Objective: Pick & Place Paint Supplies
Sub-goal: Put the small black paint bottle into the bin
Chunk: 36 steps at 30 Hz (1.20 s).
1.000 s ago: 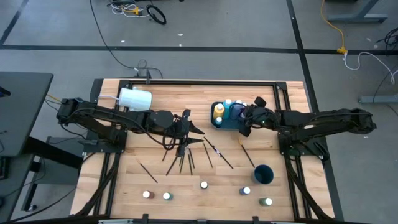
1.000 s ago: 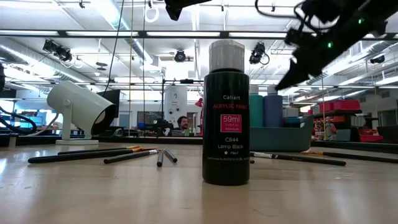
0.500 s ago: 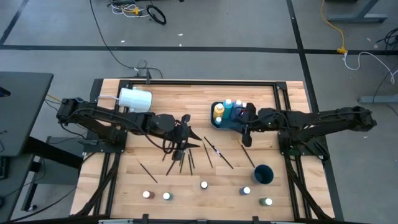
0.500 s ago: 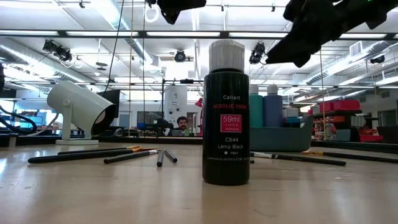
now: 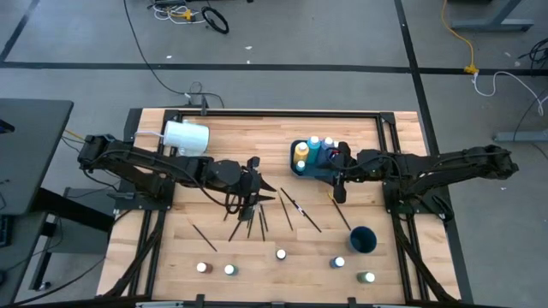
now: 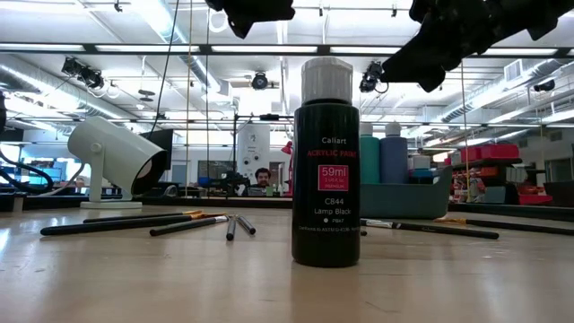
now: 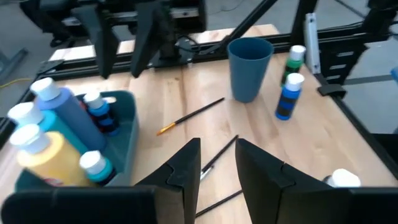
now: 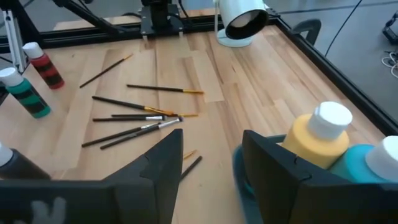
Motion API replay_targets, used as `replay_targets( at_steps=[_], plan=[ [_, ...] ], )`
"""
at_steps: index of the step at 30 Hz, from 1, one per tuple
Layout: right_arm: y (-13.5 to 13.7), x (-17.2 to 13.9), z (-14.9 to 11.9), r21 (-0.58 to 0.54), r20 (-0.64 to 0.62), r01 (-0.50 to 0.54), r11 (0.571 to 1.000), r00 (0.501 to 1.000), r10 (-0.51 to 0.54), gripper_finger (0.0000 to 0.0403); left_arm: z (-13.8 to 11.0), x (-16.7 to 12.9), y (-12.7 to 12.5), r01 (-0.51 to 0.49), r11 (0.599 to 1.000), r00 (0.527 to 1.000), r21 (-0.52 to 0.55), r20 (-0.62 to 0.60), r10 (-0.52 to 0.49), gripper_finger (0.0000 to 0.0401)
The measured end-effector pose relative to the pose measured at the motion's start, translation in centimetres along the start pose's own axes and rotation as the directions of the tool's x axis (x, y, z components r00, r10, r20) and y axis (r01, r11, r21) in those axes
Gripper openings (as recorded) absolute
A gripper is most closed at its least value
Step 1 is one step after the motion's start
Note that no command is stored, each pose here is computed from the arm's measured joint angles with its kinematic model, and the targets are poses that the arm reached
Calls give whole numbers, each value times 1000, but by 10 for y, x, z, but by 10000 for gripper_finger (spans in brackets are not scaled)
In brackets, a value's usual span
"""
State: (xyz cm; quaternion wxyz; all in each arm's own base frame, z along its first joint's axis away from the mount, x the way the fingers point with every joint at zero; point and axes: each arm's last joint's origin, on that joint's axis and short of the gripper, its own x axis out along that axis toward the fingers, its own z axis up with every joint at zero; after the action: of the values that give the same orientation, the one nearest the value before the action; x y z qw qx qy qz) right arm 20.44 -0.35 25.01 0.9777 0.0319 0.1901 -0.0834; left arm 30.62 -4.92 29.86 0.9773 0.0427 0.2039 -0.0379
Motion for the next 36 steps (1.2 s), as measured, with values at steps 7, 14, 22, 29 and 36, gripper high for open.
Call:
replay_targets(
  at_steps=[7,14,22,29,36],
  plan=[
    [1,4,-1,-5,-9,-8,1000,1000,8,170,-2,0,0,5,999,1000,-42,-16,-6,107],
    [2,14,-1,-35,7,-9,999,1000,9,170,-3,0,0,2,994,999,-108,-34,-6,107],
    [6,28,-8,-57,-33,-91,994,995,89,177,-7,-1,-7,20,996,997,-89,-74,-26,107],
    [16,41,-7,-97,21,-146,984,989,149,205,-9,-2,-18,53,998,994,-36,-89,-56,121],
    [30,43,-2,-195,87,-310,931,940,331,211,-11,-2,-33,66,998,993,-8,-99,-67,159]
  ],
)
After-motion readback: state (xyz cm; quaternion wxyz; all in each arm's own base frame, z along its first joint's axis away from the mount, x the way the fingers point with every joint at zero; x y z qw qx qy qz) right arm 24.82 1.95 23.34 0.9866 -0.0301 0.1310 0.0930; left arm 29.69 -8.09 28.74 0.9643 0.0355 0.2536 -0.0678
